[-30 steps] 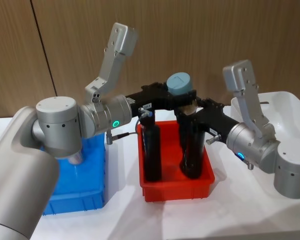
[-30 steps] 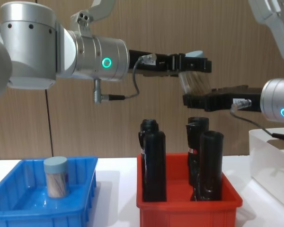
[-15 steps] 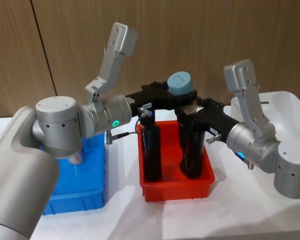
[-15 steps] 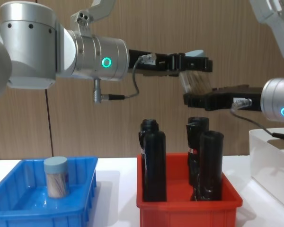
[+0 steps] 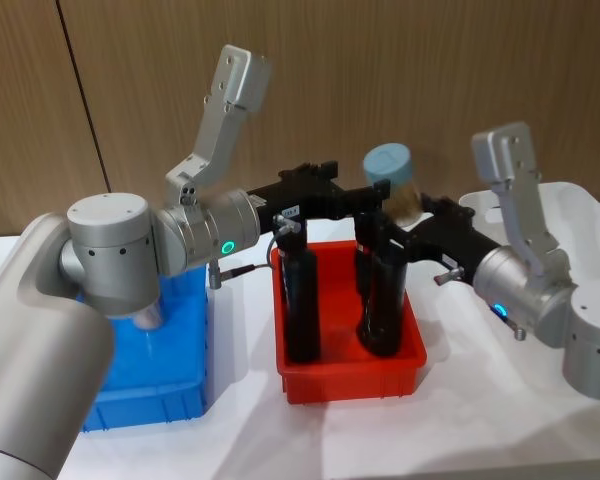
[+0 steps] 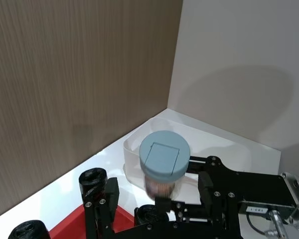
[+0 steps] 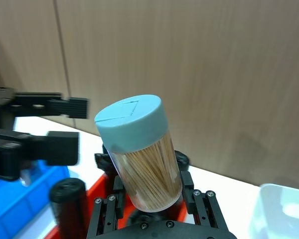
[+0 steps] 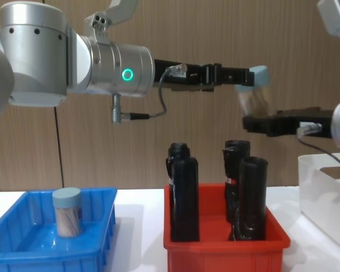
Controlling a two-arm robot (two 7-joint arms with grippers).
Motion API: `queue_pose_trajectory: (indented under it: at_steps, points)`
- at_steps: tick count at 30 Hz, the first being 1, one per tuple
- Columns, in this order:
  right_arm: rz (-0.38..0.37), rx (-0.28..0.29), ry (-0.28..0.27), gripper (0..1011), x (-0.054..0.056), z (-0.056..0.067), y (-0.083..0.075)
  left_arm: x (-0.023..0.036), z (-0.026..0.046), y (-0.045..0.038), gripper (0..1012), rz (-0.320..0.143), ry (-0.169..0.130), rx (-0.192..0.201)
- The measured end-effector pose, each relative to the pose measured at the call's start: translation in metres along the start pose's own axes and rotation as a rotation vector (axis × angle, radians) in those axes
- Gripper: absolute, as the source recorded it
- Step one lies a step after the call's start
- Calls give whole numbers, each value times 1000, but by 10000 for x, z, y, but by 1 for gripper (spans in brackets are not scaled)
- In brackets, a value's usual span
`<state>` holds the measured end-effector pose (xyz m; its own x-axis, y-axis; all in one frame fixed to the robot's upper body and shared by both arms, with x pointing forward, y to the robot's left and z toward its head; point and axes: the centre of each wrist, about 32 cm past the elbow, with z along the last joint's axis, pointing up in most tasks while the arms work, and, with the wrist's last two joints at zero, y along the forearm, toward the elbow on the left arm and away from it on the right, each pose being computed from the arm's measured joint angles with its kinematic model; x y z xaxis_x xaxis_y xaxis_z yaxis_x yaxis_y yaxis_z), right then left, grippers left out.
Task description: Pick the cotton swabs from the blue box and place them into the white box.
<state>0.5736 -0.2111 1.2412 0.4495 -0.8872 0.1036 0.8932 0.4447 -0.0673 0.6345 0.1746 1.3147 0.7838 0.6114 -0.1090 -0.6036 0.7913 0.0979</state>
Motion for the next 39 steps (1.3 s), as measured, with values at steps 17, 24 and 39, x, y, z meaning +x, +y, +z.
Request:
queue_pose_trajectory:
  at_steps: [17,24,39]
  points:
    - [-178,-32,18,668,350,-132,-131,0,0,0,1003,1,0,0]
    - [-264,-45,18,668,525,-182,-204,0,0,0,1003,1,0,0]
    - [-404,-110,45,668,836,-327,-347,0,0,0,1003,1,0,0]
